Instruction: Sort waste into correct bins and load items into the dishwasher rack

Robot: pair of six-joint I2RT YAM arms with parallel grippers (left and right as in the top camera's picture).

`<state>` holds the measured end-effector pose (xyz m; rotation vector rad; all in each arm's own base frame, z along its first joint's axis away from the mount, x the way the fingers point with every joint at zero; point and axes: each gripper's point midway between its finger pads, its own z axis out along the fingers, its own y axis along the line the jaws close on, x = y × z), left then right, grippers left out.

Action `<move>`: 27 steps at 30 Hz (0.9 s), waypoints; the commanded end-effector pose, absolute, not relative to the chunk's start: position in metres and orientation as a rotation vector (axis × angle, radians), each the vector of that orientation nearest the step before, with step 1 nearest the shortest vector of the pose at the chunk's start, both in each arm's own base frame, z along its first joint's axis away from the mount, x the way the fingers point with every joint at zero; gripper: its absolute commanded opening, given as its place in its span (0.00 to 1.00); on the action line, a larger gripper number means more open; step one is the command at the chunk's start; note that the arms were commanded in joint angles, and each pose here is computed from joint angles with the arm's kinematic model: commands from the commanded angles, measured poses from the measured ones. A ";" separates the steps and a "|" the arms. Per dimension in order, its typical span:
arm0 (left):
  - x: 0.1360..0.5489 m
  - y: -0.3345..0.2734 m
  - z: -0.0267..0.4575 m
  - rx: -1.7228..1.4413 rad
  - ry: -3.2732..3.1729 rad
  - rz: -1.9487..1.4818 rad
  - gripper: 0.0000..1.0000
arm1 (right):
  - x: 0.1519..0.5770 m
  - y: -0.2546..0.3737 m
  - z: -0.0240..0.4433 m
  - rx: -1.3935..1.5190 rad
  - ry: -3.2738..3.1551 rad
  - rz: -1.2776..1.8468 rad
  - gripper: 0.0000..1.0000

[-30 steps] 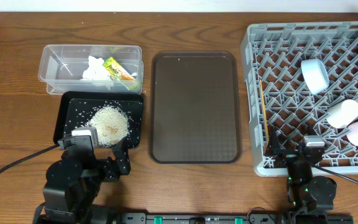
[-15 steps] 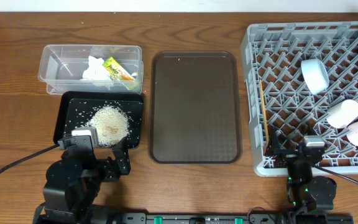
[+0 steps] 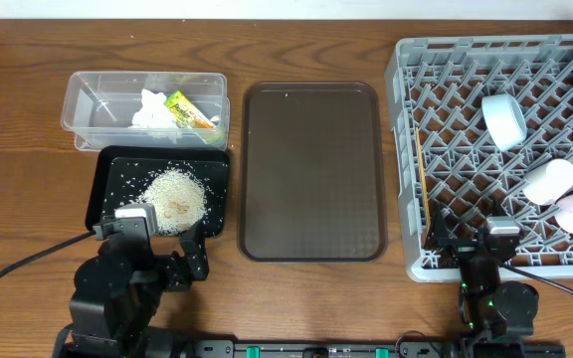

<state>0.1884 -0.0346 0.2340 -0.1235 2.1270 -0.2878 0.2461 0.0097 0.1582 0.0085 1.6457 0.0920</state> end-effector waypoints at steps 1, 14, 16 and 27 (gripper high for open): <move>0.185 -0.026 0.231 -0.133 2.103 -0.238 0.95 | 0.246 0.012 0.157 -0.003 1.643 0.090 0.99; 0.208 -0.013 0.175 -0.198 1.868 -0.223 0.95 | 0.246 0.012 0.157 -0.003 1.643 0.090 0.99; 0.219 -0.013 0.168 -0.192 1.813 -0.230 0.95 | 0.246 0.012 0.157 -0.003 1.643 0.090 0.99; 0.245 -0.016 0.154 -0.151 1.654 -0.230 0.95 | 0.246 0.012 0.157 -0.003 1.643 0.090 0.99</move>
